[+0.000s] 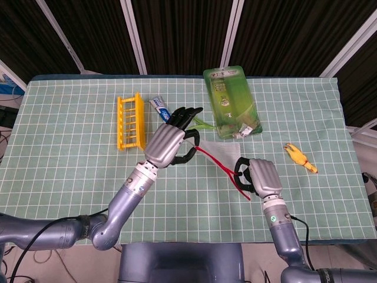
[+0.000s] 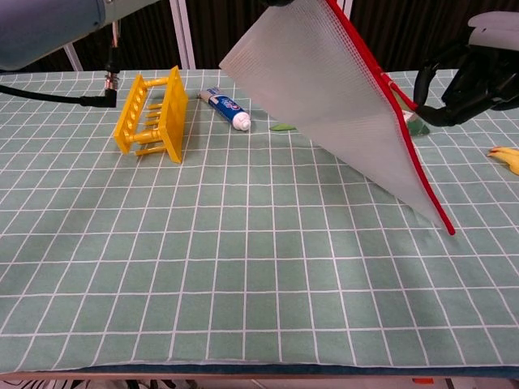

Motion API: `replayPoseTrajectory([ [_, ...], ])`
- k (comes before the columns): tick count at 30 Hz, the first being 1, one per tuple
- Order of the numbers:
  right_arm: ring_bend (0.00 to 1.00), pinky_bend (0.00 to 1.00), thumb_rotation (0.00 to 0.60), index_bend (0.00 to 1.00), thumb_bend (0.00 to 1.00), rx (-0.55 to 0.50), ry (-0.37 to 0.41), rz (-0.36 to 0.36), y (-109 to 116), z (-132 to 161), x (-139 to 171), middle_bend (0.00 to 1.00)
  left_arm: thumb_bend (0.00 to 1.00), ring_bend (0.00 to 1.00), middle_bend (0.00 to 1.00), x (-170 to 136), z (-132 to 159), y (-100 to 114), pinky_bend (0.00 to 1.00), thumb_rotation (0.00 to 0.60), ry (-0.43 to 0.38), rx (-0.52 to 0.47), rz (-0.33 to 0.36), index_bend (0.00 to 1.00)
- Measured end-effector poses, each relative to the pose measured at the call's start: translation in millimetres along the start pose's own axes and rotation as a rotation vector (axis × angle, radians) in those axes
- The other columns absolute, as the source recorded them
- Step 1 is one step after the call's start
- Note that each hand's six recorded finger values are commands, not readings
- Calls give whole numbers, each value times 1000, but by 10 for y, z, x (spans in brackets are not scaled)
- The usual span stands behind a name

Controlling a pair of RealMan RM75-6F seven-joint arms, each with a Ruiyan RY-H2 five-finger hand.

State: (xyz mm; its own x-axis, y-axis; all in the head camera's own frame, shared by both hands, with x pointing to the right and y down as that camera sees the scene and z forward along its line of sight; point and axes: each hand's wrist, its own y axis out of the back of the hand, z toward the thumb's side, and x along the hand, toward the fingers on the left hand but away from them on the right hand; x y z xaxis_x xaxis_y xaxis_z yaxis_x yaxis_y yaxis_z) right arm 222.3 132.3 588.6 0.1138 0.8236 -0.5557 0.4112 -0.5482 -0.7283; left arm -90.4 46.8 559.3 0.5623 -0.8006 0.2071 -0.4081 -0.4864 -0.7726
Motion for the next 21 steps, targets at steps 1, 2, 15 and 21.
replayPoseTrajectory([
  [1, 1000, 1000, 600, 688, 669, 0, -8, -7, 28, -36, -4, 1000, 423, 0, 53, -3, -29, 25, 0, 600, 5, 4, 3, 599],
  [2, 1000, 1000, 600, 688, 669, 0, -15, -12, 50, -63, -8, 1000, 423, 0, 53, -6, -60, 50, 0, 600, 10, 9, 7, 599],
  [15, 1000, 1000, 600, 687, 669, -13, -102, -106, 457, -435, -31, 1000, 424, 0, 55, -134, -586, 379, 0, 600, 106, 66, 49, 598],
  [21, 1000, 1000, 600, 687, 669, -28, -136, -143, 626, -582, -30, 1000, 423, 0, 54, -211, -796, 471, 0, 600, 146, 88, 58, 598],
])
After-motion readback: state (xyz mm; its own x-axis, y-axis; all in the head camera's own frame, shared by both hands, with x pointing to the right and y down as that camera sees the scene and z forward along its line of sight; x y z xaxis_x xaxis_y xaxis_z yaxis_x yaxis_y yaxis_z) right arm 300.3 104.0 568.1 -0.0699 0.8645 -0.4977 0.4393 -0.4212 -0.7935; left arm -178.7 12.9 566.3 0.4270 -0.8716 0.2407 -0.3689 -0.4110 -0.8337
